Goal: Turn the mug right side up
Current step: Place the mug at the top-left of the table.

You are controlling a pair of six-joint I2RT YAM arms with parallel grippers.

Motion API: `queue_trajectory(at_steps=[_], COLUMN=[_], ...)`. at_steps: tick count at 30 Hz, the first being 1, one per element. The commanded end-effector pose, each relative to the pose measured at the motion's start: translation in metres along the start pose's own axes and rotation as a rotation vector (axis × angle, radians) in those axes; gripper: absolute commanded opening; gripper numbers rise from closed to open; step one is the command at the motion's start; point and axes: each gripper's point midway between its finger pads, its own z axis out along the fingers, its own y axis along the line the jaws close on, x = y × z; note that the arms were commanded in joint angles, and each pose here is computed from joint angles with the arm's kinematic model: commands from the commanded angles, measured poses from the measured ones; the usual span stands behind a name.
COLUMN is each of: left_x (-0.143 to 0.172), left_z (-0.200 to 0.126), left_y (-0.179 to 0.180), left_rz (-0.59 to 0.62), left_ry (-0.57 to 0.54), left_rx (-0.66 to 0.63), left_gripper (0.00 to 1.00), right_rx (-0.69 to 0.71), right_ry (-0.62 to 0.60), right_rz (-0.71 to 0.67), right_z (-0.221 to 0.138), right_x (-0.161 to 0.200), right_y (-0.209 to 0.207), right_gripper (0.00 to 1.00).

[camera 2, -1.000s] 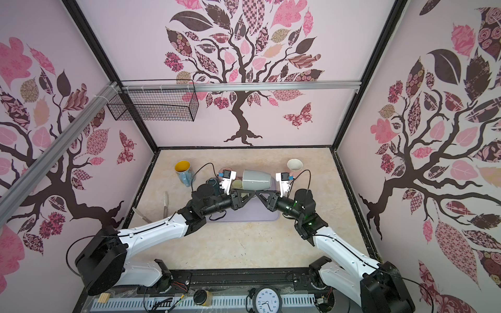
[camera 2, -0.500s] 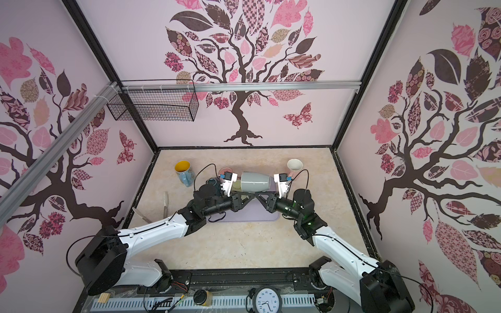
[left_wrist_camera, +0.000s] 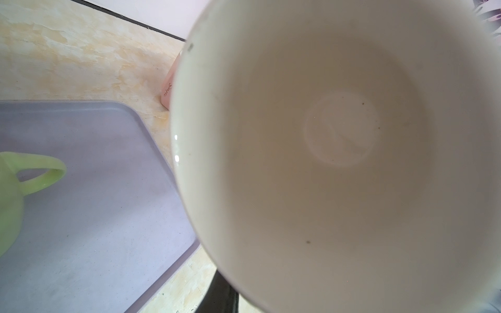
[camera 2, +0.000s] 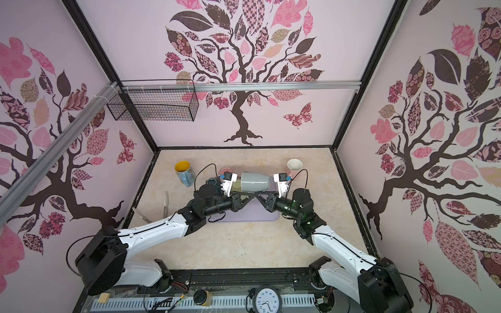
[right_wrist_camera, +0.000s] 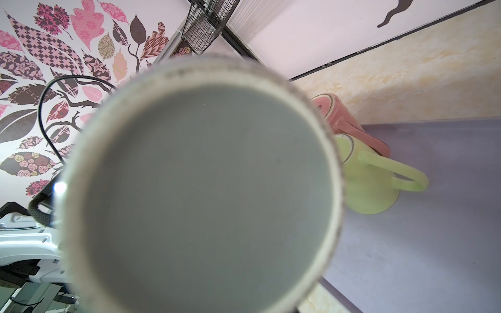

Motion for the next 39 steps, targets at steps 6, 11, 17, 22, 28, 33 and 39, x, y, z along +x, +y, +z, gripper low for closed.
queue_trajectory(at_steps=[6, 11, 17, 22, 28, 33, 39], left_x=[-0.035, -0.037, -0.041, -0.042, -0.038, -0.033, -0.031], left_z=[-0.005, -0.006, -0.013, -0.017, -0.017, -0.017, -0.014], left_y=[-0.062, -0.064, -0.069, -0.072, -0.073, -0.075, -0.064], left_rz=[0.081, 0.086, 0.106, 0.136, 0.145, 0.176, 0.187], left_ry=[-0.089, -0.096, -0.111, -0.119, -0.116, -0.111, -0.098], left_rx=[0.187, 0.189, 0.196, 0.189, 0.19, 0.171, 0.106], left_gripper=[0.0, 0.0, 0.0, 0.0, 0.0, 0.0, 0.0], right_rx=[-0.009, -0.009, -0.022, -0.029, -0.061, -0.067, -0.069], right_ry=[0.028, 0.04, 0.043, 0.044, 0.033, 0.017, 0.003], right_rz=[-0.013, -0.007, -0.005, -0.01, -0.031, -0.046, -0.06], right_z=[0.007, 0.008, 0.008, 0.008, 0.005, 0.002, -0.002], right_x=[0.005, 0.007, 0.011, 0.011, 0.01, 0.009, 0.008], right_y=[-0.001, -0.003, -0.003, -0.002, 0.005, 0.006, 0.009], right_gripper=[0.0, 0.0, 0.0, 0.1, 0.26, 0.46, 0.47])
